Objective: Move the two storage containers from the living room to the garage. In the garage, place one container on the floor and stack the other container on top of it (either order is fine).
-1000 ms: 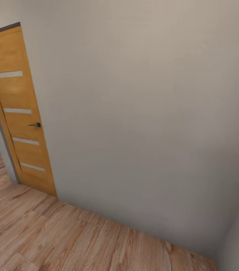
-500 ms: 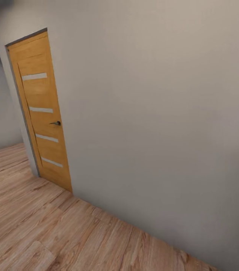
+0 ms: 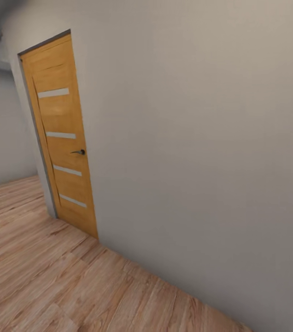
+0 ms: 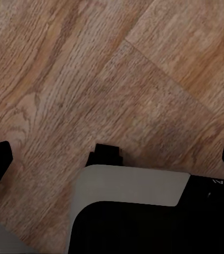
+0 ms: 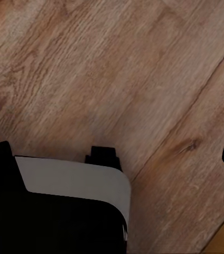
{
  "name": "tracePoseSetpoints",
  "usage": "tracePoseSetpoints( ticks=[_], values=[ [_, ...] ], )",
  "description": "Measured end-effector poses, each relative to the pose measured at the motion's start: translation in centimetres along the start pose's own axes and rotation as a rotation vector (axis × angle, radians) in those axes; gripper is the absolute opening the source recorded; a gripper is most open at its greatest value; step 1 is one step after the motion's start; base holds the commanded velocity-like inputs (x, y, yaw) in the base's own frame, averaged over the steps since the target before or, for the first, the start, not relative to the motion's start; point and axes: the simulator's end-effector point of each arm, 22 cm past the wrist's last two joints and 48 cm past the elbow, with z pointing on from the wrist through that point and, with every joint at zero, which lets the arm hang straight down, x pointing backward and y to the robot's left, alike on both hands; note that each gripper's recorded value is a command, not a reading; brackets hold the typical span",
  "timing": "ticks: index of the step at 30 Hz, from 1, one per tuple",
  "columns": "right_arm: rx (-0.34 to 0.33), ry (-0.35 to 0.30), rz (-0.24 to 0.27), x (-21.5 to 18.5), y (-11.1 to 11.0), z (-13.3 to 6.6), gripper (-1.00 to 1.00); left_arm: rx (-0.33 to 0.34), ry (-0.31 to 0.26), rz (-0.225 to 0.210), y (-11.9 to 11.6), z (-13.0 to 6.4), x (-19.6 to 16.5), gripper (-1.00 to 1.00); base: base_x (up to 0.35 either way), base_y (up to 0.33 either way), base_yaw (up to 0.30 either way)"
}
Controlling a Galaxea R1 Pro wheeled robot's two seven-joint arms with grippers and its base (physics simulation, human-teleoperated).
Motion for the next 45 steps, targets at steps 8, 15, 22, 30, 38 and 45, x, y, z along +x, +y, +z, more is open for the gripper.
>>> tracePoseSetpoints(
  ticks=[8, 15, 22, 30, 38, 45],
  values=[
    [0.0, 0.0, -0.001, -0.01, -0.01, 0.02, 1.0, -0.001, 0.0, -0.001, 0.1, 0.02, -0.02, 1.0, 0.08, 0.037, 0.265],
    [0.0, 0.0, -0.001, -0.02, -0.01, 0.02, 1.0, 0.0, 0.0, -0.001, 0.0, 0.02, 0.0, 1.0, 0.003, 0.001, 0.268],
    [0.0, 0.0, -0.001, -0.01, -0.01, 0.02, 1.0, 0.0, 0.0, -0.001, 0.0, 0.02, 0.0, 1.0, 0.0, 0.0, 0.268],
    [0.0, 0.0, -0.001, -0.01, -0.01, 0.02, 1.0, 0.0, 0.0, -0.001, -0.01, 0.02, 0.0, 1.0, 0.0, 0.0, 0.268],
    [0.001, 0.0, -0.001, -0.01, -0.05, 0.02, 1.0, 0.0, 0.0, -0.001, -0.01, 0.02, 0.0, 1.0, 0.0, 0.0, 0.268],
    [0.002, 0.0, -0.001, 0.01, -0.13, 0.03, 1.0, 0.0, 0.0, -0.001, -0.01, 0.02, 0.0, 1.0, 0.0, 0.0, 0.269]
  ],
)
